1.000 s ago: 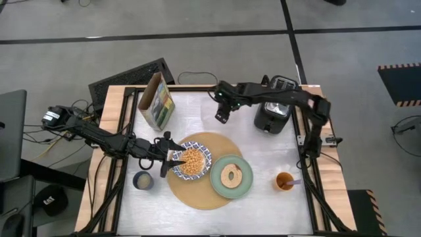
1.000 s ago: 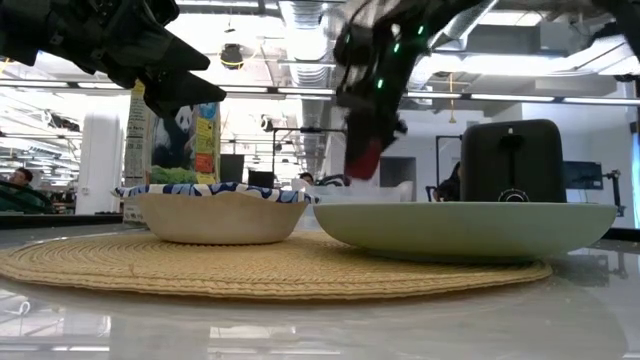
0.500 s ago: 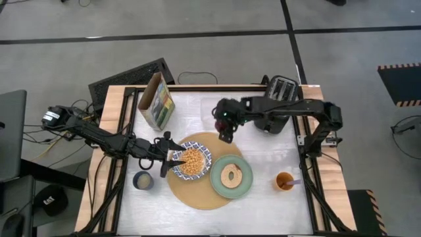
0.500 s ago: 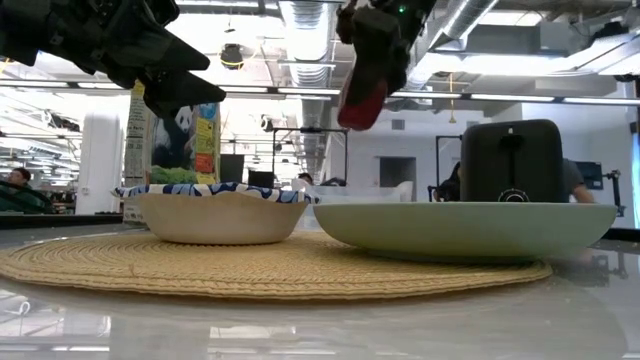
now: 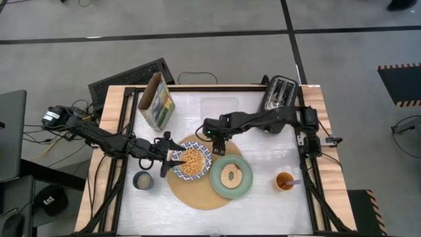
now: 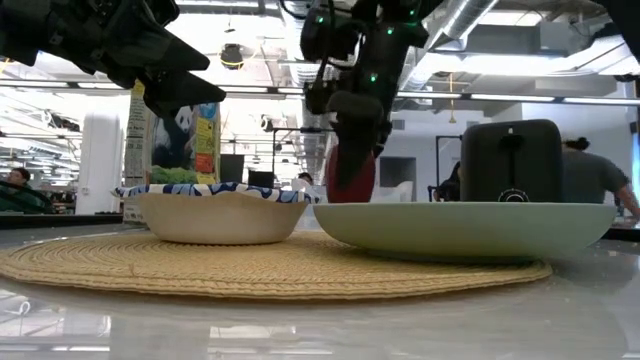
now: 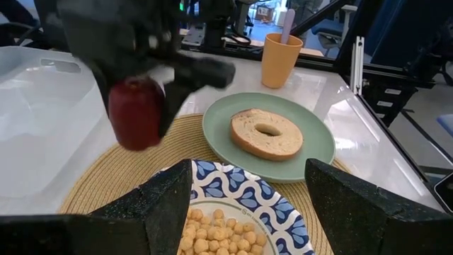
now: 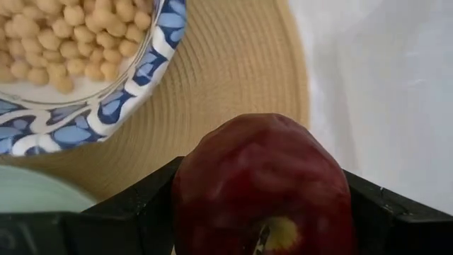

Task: Arrange a breakfast setting
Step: Put the red apple to the top of the bowl and plate on the brown table mat, then put the purple spoon on the left side of the brown table mat

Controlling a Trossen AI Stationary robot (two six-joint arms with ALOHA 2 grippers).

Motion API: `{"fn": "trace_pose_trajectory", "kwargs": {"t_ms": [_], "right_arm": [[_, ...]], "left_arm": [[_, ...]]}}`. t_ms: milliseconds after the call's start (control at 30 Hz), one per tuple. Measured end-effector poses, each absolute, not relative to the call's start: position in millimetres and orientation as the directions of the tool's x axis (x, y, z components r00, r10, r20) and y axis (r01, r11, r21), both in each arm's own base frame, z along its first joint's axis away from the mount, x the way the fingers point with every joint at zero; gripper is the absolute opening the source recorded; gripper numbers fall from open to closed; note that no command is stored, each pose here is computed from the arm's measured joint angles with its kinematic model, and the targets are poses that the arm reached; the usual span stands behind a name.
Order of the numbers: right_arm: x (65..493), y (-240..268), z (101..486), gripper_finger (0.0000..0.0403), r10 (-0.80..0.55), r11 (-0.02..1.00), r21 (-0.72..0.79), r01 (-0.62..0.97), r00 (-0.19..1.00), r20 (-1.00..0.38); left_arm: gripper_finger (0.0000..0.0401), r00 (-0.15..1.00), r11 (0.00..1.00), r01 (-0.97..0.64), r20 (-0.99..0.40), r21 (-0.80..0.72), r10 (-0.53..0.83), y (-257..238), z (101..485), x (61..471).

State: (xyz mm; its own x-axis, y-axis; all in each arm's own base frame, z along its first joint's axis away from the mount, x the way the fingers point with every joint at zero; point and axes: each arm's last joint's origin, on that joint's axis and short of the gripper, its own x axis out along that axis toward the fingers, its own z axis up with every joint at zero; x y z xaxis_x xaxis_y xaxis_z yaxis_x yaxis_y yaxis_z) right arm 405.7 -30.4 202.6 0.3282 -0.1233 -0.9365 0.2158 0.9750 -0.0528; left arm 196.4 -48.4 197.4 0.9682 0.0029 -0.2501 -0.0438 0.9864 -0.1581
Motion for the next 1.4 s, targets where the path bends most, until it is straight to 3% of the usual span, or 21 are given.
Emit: {"fn": "trace_pose_trajectory", "kwargs": {"t_ms": [367,600,700,1033,1400], "right_arm": [[411.3,-26.4,185.0,0.0305,-0.117,0.977,-0.056,0.204,0.298,-0.948],[410.7,-22.3,184.7,0.0385,-0.115,0.979,-0.059,0.193,0.290,-0.950],[410.3,-21.2,187.9,0.0385,-0.115,0.980,-0.058,0.191,0.300,-0.947],[382.4,-16.4,254.0,0.0372,-0.120,0.979,-0.043,0.198,0.394,-0.911],[303.1,20.3,346.2,0.0373,-0.068,0.977,0.043,0.207,0.500,-0.863]], "left_arm": [[0.0258,0.968,0.986,-0.043,-0.249,-0.158,0.003,-48.4,197.5,196.4],[0.0258,0.968,0.986,-0.043,-0.249,-0.158,0.002,-48.4,197.5,196.4],[0.0258,0.969,0.986,-0.043,-0.249,-0.158,0.002,-48.4,197.5,196.4],[0.0258,0.970,0.986,-0.042,-0.244,-0.160,0.001,-48.4,198.0,196.5],[0.0258,0.969,0.986,-0.042,-0.245,-0.159,0.001,-48.4,197.8,196.5]]}}
